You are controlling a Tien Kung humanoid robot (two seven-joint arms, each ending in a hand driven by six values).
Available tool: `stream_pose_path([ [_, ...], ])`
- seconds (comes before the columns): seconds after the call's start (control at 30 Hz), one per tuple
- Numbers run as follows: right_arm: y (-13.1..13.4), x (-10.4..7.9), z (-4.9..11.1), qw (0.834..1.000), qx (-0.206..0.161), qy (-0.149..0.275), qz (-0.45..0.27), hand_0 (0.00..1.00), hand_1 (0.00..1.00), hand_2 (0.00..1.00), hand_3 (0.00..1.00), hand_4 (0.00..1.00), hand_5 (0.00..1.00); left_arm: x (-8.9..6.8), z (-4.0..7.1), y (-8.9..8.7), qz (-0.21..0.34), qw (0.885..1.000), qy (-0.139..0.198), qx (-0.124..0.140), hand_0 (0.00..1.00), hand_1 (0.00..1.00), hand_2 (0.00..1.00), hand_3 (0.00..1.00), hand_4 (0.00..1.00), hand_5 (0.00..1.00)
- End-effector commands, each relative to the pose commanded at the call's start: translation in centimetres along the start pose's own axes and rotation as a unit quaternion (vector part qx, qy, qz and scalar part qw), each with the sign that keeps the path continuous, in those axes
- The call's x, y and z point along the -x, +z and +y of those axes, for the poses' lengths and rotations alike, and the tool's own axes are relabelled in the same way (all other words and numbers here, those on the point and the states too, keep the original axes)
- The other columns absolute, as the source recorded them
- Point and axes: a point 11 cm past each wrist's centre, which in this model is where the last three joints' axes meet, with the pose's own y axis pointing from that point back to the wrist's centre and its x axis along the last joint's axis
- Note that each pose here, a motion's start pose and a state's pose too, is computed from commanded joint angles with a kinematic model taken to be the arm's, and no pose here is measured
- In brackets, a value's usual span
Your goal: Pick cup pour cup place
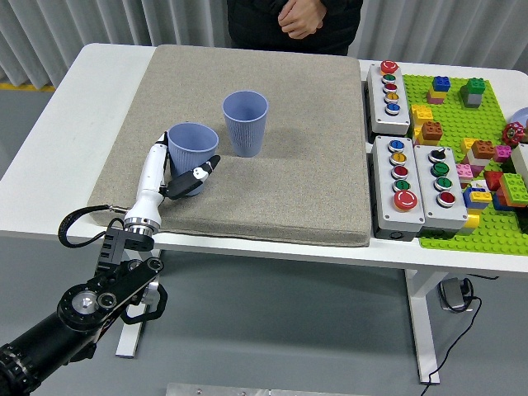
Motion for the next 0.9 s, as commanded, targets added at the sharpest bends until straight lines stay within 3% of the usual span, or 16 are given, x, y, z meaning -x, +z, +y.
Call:
stream_pose_path([
  [0.6, 0.0, 0.0, 0.0, 1.0, 0.0, 0.0, 0.002, 0.701, 0.655, 0.605, 0.599, 0.012, 0.376, -0.4, 0.7, -0.2, -0.003, 1.0, 0.002, 0.001, 0.69, 0.729, 0.885, 0.896, 0.927, 0.493],
  [0.9, 0.4, -0.2, -0.1, 1.0, 0.003, 0.002, 0.005, 0.701, 0.655, 0.605, 0.599, 0.011, 0.377, -0.9, 2.0, -0.7, -0.007, 1.0, 0.0, 0.001, 0.691, 0.73, 0.885, 0.896, 0.949, 0.503],
])
